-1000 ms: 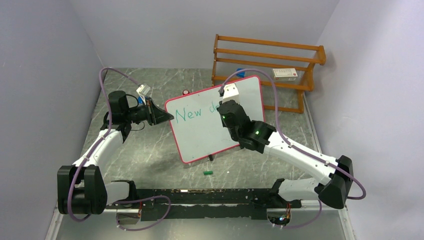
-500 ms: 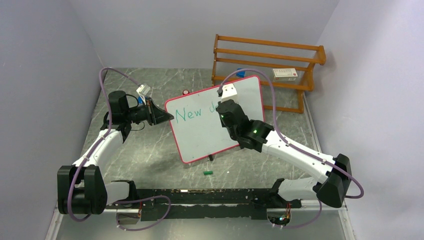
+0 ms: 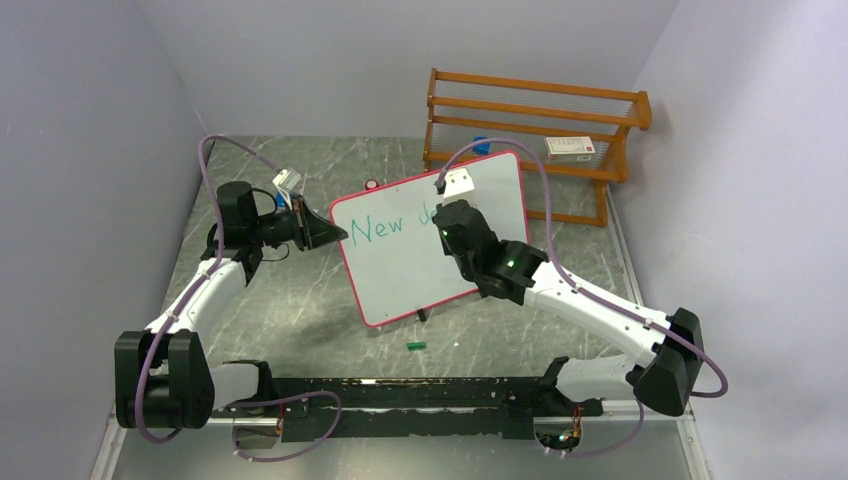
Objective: Write a sentence on the whiteboard
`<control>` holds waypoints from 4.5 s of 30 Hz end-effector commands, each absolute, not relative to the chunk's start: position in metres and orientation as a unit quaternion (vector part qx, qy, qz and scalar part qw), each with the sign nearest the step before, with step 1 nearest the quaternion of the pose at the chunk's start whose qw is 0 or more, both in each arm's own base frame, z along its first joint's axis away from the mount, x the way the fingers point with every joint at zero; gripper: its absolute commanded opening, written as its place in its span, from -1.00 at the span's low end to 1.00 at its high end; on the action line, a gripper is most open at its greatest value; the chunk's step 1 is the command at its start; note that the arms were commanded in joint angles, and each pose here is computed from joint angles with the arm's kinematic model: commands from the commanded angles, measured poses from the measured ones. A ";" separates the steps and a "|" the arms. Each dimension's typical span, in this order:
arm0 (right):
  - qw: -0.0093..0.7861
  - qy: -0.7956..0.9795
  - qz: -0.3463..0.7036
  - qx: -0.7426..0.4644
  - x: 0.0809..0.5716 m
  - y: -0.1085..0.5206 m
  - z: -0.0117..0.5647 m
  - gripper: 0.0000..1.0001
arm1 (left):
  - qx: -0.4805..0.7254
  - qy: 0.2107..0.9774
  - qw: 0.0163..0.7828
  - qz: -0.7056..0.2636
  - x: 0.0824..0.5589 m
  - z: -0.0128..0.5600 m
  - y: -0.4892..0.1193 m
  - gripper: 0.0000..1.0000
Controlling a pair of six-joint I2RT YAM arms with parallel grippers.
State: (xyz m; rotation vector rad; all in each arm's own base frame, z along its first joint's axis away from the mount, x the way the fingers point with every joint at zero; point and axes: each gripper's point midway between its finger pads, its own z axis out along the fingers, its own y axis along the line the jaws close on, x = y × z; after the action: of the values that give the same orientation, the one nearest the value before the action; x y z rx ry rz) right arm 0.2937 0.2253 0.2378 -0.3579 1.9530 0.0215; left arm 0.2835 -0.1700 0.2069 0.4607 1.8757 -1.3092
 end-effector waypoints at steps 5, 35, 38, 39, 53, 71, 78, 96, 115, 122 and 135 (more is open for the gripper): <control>0.529 0.835 0.011 -0.152 0.287 0.218 0.224 -1.00 | 0.180 0.741 0.410 -0.500 0.292 0.204 -0.163 -0.90; 0.557 0.822 -0.010 -0.122 0.301 0.207 0.237 -1.00 | 0.180 0.740 0.406 -0.505 0.290 0.204 -0.164 -0.90; 0.560 0.819 -0.007 -0.122 0.302 0.209 0.239 -1.00 | 0.181 0.739 0.407 -0.506 0.290 0.204 -0.164 -0.90; 0.561 0.819 -0.007 -0.121 0.303 0.209 0.240 -1.00 | 0.181 0.739 0.406 -0.505 0.290 0.204 -0.164 -0.90; 0.567 0.814 0.013 -0.125 0.305 0.218 0.247 -1.00 | 0.181 0.740 0.406 -0.505 0.290 0.203 -0.164 -0.90; 0.567 0.811 0.038 -0.138 0.303 0.227 0.250 -1.00 | 0.181 0.741 0.406 -0.504 0.290 0.203 -0.163 -0.90; 0.563 0.812 0.044 -0.145 0.301 0.229 0.248 -1.00 | 0.180 0.741 0.405 -0.504 0.291 0.203 -0.163 -0.90; 0.566 0.811 0.034 -0.144 0.296 0.217 0.252 -1.00 | 0.178 0.746 0.406 -0.497 0.292 0.202 -0.162 -0.90; 0.576 0.807 0.031 -0.126 0.301 0.195 0.256 -1.00 | 0.176 0.748 0.406 -0.495 0.293 0.200 -0.162 -0.90; 0.575 0.807 0.040 -0.128 0.302 0.197 0.255 -1.00 | 0.175 0.748 0.405 -0.496 0.293 0.200 -0.162 -0.90; 0.572 0.809 0.044 -0.131 0.307 0.201 0.252 -1.00 | 0.176 0.747 0.403 -0.498 0.293 0.200 -0.162 -0.90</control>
State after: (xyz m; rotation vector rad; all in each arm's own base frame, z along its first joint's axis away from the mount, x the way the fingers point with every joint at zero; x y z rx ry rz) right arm 0.3028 0.2009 0.2497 -0.3091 1.9110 0.1012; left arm 0.2838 -0.1689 0.2048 0.4633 1.8790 -1.3078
